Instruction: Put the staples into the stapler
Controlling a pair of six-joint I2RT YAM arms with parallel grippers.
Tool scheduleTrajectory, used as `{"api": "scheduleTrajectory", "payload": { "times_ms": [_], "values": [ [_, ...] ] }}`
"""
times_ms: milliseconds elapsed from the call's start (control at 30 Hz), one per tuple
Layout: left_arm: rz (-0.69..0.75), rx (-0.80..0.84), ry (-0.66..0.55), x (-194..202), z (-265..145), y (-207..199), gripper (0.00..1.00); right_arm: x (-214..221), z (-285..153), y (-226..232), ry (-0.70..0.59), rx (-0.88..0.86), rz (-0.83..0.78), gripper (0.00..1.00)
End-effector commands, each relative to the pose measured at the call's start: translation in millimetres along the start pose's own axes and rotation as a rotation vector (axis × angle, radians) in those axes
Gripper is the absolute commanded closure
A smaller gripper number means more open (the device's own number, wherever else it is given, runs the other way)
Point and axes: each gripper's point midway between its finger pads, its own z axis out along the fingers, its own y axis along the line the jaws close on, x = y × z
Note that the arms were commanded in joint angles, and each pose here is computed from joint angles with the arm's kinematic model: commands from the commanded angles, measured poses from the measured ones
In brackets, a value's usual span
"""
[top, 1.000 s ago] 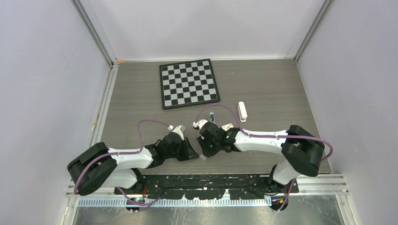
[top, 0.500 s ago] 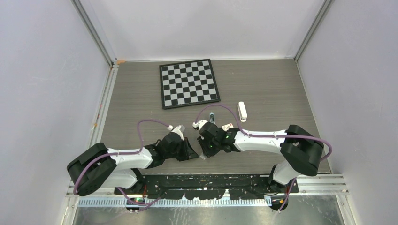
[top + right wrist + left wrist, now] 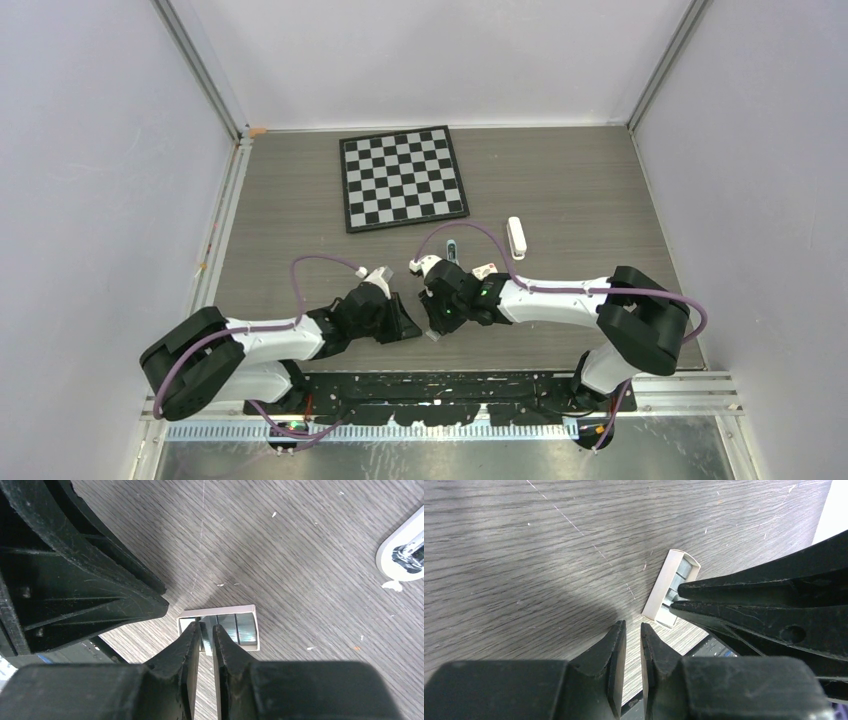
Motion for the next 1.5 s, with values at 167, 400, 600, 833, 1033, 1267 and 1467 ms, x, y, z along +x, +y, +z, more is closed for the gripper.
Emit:
{"api": "scheduleTrajectory", "payload": {
  "times_ms": [167, 400, 600, 833, 1033, 1267, 1467],
  "values": [
    [0.025, 0.005, -0.035, -6.3, -3.1, -2.4, 0.81, -11.4, -2.1, 8.4, -0.055, -0.032, 0.014, 0.79],
    [0.026, 0.007, -0.042, -7.9, -4.3, -3.7, 0.80, -10.2, -4.8, 5.7, -0.041, -0.014, 0.015, 0.79],
    [0.028, -0.003, -0.051, -9.1, -6.0, -1.6, 0.80, -18.6, -14.1, 5.3, -0.067, 0.002, 0.032, 0.73],
    [0.026, -0.009, -0.063, -10.9, -7.5, -0.5, 0.79, -16.9, -12.9, 0.1, -0.057, 0.033, 0.028, 0.71],
    [0.025, -0.011, -0.064, -10.9, -7.8, 0.4, 0.79, -15.1, -8.8, 1.2, -0.047, 0.026, 0.030, 0.71],
    [0.025, -0.014, -0.066, -11.1, -7.5, 1.0, 0.79, -13.6, -4.7, -0.2, -0.035, 0.036, 0.028, 0.73],
    [0.025, -0.017, -0.067, -11.0, -7.5, 2.1, 0.78, -13.9, -0.8, -2.6, -0.030, 0.052, 0.024, 0.76]
  ]
}}
